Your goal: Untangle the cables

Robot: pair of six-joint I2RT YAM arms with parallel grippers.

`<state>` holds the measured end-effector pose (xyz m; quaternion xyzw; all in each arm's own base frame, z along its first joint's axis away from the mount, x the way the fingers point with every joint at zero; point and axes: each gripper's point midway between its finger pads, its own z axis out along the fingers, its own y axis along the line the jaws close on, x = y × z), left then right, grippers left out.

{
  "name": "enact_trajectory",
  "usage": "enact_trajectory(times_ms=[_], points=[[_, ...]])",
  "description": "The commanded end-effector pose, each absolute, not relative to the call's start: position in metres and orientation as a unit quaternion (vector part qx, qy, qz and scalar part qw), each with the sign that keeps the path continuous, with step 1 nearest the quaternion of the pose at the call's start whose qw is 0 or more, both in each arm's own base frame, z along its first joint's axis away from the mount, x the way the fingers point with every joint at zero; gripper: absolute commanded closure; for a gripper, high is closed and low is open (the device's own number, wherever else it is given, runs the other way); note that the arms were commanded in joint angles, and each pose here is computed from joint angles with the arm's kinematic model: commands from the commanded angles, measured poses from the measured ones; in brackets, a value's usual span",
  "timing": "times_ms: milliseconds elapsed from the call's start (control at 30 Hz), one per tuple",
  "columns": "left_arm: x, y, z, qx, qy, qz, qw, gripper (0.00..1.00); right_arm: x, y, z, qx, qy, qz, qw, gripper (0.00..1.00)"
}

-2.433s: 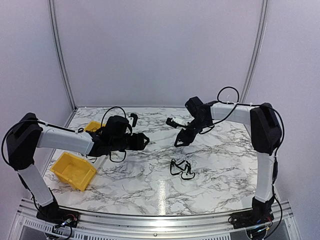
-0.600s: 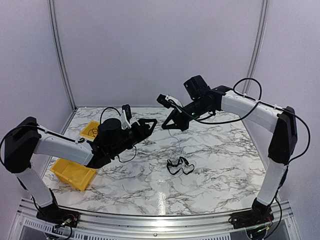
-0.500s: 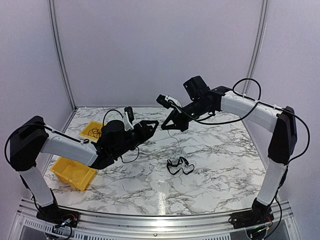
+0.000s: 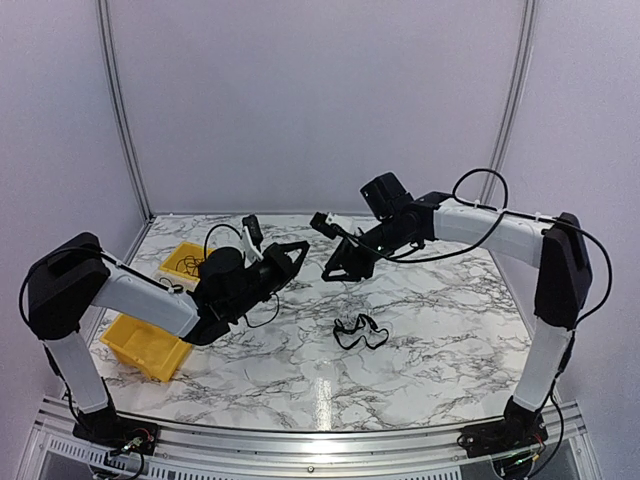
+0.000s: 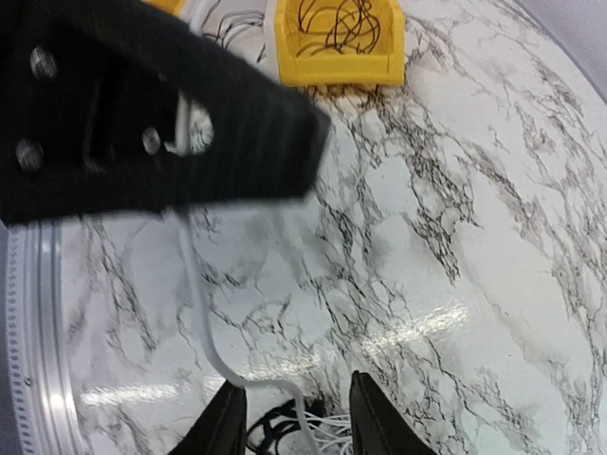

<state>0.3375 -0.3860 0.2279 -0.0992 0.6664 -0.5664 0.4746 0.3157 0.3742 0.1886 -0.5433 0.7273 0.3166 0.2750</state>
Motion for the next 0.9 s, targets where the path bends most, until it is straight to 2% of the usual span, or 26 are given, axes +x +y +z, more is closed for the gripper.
enact_trajectory(times_ms=[0,100,200,367,433,533,567,867], points=[[0.334,-0.354,0.229,-0.134,0.657,-0.553,0.495,1.00,0.332,0.355,0.124,-0.546,0.762,0.225,0.267,0.56],[0.332,-0.344,0.210,-0.141,0.682,-0.523,0.491,1.00,0.333,0.343,0.093,-0.546,0.773,0.193,0.257,0.51],[0.329,-0.345,0.208,-0.121,0.697,-0.507,0.492,1.00,0.331,0.335,0.064,-0.547,0.784,0.174,0.238,0.50],[0.326,-0.334,0.220,-0.093,0.710,-0.467,0.519,1.00,0.329,0.320,0.035,-0.546,0.794,0.141,0.226,0.55],[0.325,-0.324,0.232,-0.084,0.714,-0.440,0.539,1.00,0.329,0.313,0.029,-0.545,0.796,0.131,0.226,0.60],[0.317,-0.290,0.268,-0.078,0.696,-0.395,0.594,1.00,0.325,0.307,0.020,-0.546,0.798,0.129,0.221,0.82],[0.314,-0.277,0.281,-0.078,0.689,-0.377,0.614,1.00,0.325,0.304,0.017,-0.545,0.800,0.128,0.218,0.86],[0.286,-0.170,0.415,-0.058,0.653,-0.151,0.740,1.00,0.341,0.287,0.009,-0.512,0.823,0.139,0.204,0.84]])
